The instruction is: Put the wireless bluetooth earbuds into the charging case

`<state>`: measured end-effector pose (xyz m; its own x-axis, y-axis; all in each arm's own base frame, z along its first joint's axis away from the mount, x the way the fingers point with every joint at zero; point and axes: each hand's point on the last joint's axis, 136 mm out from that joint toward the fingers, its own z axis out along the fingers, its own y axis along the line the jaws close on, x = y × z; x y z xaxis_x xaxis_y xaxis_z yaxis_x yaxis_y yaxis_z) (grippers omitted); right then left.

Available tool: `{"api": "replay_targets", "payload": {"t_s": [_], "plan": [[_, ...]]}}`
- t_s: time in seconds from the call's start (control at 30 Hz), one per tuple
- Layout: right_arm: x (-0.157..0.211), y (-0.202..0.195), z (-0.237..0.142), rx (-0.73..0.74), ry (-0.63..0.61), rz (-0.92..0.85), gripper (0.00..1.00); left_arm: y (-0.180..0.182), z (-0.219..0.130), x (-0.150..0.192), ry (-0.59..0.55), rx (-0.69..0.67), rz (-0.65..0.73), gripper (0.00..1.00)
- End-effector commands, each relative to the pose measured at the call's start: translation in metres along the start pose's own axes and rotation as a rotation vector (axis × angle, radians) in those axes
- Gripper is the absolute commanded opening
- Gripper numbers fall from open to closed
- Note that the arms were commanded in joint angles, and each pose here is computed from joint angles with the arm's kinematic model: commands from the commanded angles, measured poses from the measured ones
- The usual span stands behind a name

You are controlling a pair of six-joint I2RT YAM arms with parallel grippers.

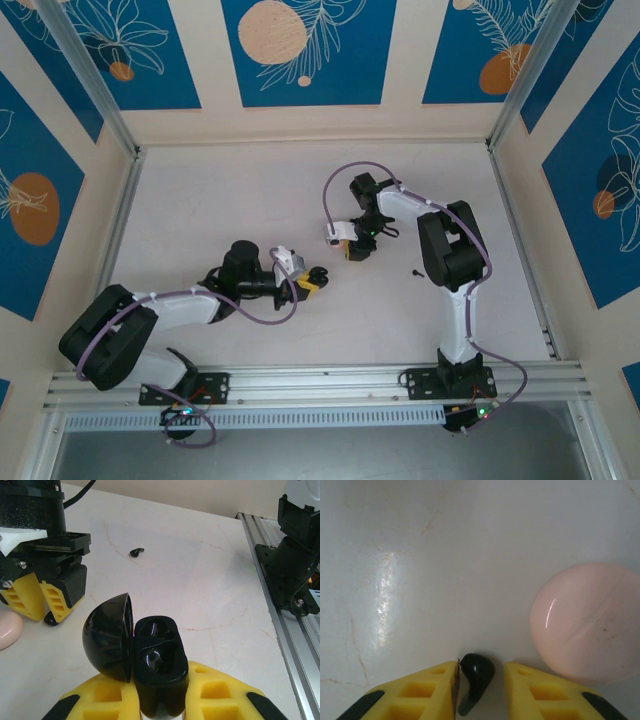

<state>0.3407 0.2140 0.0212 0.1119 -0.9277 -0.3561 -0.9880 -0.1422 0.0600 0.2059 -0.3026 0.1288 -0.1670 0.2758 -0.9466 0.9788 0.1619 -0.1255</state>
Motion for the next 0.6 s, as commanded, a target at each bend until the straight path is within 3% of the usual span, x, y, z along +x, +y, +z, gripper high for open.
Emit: {"api": "replay_targets", "payload": {"t_s": [0.0,0.33,0.57], "plan": [[-0.002,0.001,0.005,-0.027,-0.001,-0.006,0.26,0.003,-0.002,-0.006,-0.01,-0.007,0.037,0.11],[-0.009,0.003,-0.002,-0.017,-0.045,0.044,0.15,0.007,0.0,-0.005,-0.002,-0.018,0.037,0.11],[-0.035,0.006,-0.036,0.065,-0.271,0.172,0.15,0.017,0.002,-0.006,-0.019,-0.07,0.047,0.1]]}}
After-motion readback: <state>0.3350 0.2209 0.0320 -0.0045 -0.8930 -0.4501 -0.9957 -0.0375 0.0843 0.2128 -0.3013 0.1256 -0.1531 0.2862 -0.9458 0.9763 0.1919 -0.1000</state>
